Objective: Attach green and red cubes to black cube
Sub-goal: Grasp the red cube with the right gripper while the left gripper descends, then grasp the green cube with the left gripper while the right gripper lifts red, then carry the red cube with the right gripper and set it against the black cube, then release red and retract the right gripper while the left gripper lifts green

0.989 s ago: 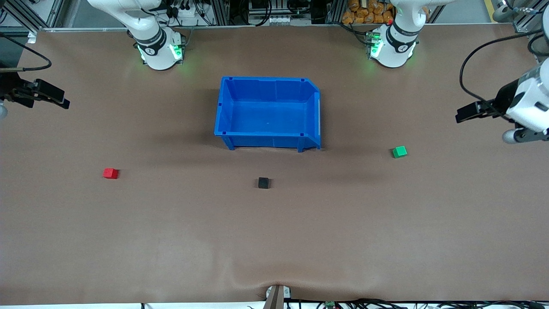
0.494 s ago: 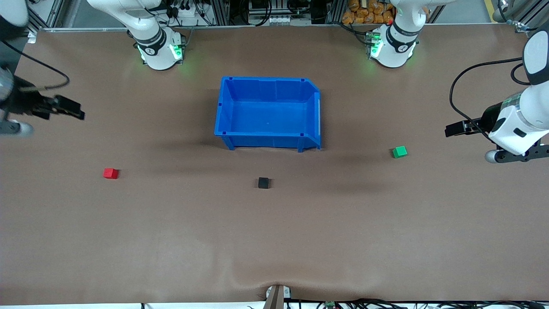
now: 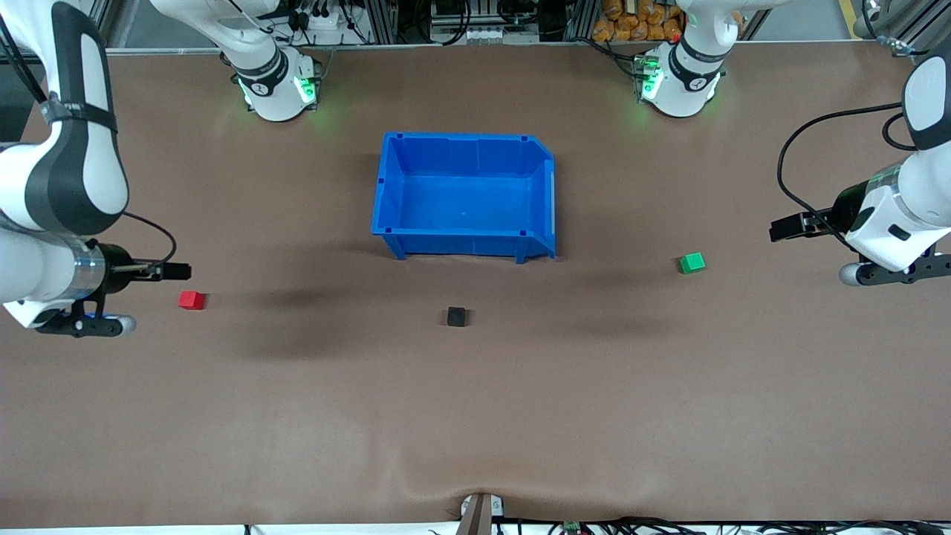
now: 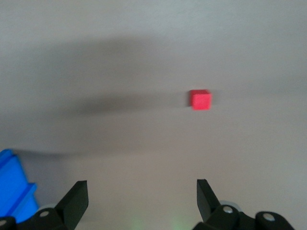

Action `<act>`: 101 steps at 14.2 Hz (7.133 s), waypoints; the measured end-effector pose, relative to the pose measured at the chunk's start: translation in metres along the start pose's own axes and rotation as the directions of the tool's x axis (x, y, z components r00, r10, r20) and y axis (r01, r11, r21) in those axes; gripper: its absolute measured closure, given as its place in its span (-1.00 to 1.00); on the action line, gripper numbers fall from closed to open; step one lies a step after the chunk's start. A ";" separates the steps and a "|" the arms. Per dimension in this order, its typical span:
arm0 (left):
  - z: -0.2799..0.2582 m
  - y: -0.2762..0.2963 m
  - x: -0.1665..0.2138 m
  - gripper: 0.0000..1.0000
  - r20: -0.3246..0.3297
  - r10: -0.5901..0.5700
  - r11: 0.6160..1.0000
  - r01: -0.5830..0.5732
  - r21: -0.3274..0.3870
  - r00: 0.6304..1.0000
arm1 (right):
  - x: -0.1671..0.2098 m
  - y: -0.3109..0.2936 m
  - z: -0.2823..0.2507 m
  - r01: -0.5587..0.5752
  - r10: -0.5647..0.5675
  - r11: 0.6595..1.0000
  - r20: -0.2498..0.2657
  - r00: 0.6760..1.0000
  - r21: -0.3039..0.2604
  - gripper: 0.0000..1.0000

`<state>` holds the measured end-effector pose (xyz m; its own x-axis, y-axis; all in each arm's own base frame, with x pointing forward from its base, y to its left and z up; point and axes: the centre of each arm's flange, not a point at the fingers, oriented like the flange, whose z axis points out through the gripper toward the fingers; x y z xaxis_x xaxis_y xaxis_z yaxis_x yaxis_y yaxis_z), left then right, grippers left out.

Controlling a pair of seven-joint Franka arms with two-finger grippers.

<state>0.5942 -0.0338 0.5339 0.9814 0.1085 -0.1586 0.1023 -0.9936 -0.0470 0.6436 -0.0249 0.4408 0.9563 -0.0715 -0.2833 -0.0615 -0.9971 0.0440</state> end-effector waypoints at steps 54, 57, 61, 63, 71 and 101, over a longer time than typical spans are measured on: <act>0.340 0.010 -0.006 -1.00 0.006 -0.203 0.979 0.203 -0.004 0.979 | 0.043 -0.188 0.166 0.949 -0.985 0.095 -0.169 0.045 -0.300 0.20; 0.345 0.005 -0.009 -1.00 0.014 -0.210 0.978 0.210 -0.003 0.978 | 0.032 -0.269 0.179 0.950 -0.988 -0.022 -0.137 -0.068 -0.311 0.20; 0.349 0.005 -0.012 -1.00 0.022 -0.210 0.978 0.210 0.000 0.977 | 0.025 -0.327 0.190 0.942 -0.983 -0.098 -0.118 -0.143 -0.322 0.20; 0.350 0.005 -0.012 -1.00 0.022 -0.209 0.978 0.209 0.000 0.978 | 0.021 -0.351 0.199 0.943 -0.983 -0.095 -0.120 -0.139 -0.318 0.20; 0.354 0.007 -0.011 -0.68 0.025 -0.205 0.979 0.205 -0.001 0.978 | 0.001 -0.404 0.226 0.959 -0.989 0.018 -0.148 -0.025 -0.282 0.20; 0.354 0.011 -0.005 0.00 0.014 -0.199 0.980 0.199 -0.007 0.980 | 0.084 -0.226 0.097 0.848 -0.886 0.438 -0.304 0.351 -0.299 -1.00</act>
<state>0.5324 -0.0349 0.1849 0.9390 0.3044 -0.1600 0.2966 -0.9523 -0.0711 0.7098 0.1918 0.3144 0.4767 0.8656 0.1532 0.8692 -0.4902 0.0653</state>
